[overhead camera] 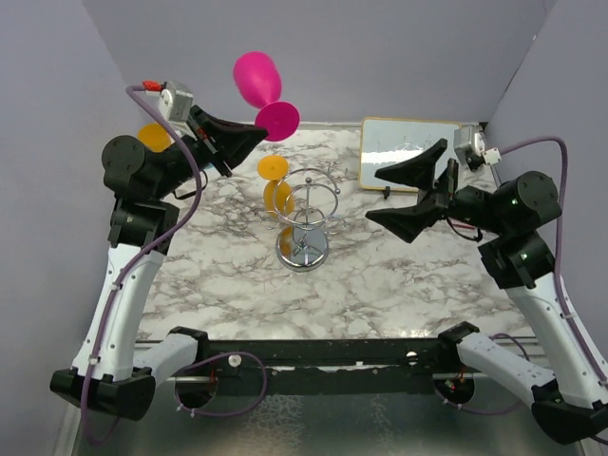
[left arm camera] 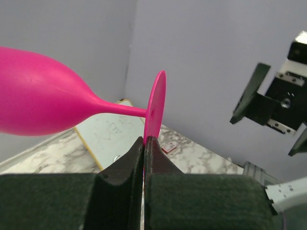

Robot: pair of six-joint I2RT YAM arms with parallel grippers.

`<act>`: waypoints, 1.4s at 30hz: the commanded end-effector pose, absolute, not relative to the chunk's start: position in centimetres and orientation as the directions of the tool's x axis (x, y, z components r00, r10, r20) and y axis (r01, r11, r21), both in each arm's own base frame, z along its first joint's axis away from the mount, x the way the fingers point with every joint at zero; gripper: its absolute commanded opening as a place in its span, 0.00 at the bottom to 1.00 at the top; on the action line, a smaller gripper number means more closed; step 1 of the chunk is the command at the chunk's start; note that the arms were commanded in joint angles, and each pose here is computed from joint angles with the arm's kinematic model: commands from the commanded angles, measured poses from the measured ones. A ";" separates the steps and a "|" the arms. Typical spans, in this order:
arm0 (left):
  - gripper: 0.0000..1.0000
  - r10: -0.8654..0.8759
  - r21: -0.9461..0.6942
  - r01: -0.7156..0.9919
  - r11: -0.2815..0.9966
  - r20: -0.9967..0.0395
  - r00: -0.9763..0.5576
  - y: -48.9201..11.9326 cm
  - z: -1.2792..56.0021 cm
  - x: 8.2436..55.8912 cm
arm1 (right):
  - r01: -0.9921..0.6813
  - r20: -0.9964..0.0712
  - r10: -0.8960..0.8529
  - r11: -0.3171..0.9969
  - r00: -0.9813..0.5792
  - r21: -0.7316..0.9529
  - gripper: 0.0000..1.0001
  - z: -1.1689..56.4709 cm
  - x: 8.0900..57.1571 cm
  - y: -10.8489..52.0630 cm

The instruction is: Take the wine glass off the wine glass rack

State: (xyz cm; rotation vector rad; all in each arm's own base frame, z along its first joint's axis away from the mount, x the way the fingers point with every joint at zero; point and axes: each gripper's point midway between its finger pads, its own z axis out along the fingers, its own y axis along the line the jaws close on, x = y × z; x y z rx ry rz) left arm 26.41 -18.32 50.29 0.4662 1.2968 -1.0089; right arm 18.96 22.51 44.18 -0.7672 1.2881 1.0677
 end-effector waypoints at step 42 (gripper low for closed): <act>0.52 -0.200 -0.109 0.982 0.155 -0.977 -0.077 -29.0 46.0 18.4 | -0.964 -0.926 0.294 0.188 0.236 -0.186 0.02 46.2 18.1 24.9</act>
